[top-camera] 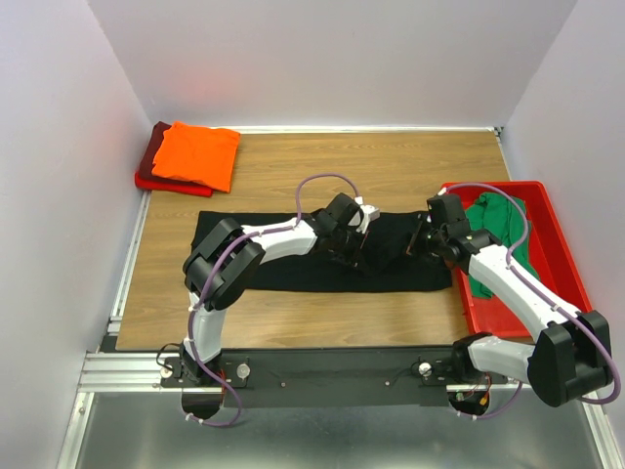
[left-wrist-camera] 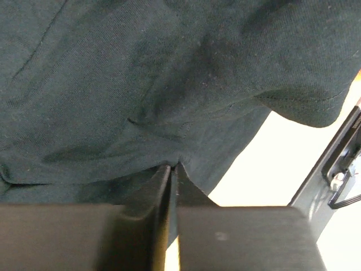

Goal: Fold and stack the t-shirts
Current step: Fold the tshirt

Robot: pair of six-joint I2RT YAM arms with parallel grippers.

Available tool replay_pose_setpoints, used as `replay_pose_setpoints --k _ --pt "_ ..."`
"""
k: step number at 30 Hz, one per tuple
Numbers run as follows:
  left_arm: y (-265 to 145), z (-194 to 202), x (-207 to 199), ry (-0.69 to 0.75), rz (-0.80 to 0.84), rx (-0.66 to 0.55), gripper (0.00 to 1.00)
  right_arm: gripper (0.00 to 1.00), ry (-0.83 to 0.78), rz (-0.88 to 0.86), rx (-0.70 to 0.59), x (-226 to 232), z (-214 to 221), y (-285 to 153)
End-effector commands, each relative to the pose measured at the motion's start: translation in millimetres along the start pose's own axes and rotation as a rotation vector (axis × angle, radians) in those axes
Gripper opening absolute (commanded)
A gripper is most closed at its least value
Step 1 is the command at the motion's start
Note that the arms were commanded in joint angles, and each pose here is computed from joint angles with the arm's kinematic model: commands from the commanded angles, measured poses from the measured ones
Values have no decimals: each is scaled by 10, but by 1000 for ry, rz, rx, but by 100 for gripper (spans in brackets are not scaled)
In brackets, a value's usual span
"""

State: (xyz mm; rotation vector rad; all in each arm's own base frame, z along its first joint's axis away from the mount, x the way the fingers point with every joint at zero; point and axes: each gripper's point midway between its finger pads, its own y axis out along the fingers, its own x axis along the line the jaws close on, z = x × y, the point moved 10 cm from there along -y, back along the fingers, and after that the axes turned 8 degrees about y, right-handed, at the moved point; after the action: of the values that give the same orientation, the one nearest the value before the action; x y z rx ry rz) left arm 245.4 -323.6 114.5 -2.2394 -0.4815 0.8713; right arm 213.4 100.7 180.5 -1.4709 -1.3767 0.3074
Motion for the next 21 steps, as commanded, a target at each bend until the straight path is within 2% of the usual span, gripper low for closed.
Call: replay_pose_setpoints --k 1,2,12,21 --pt "-45 -63 -52 7 -17 -12 3 0 -1 1 10 -1 27 -25" --pt "-63 -62 -58 5 -21 -12 0 0 -3 0 9 -1 26 -28" --pt "-375 -99 -153 14 -34 -57 0 0 -5 -11 -4 -14 38 -87" --pt "-630 90 -64 -10 -80 -48 0 0 -8 -29 21 -32 99 -147"
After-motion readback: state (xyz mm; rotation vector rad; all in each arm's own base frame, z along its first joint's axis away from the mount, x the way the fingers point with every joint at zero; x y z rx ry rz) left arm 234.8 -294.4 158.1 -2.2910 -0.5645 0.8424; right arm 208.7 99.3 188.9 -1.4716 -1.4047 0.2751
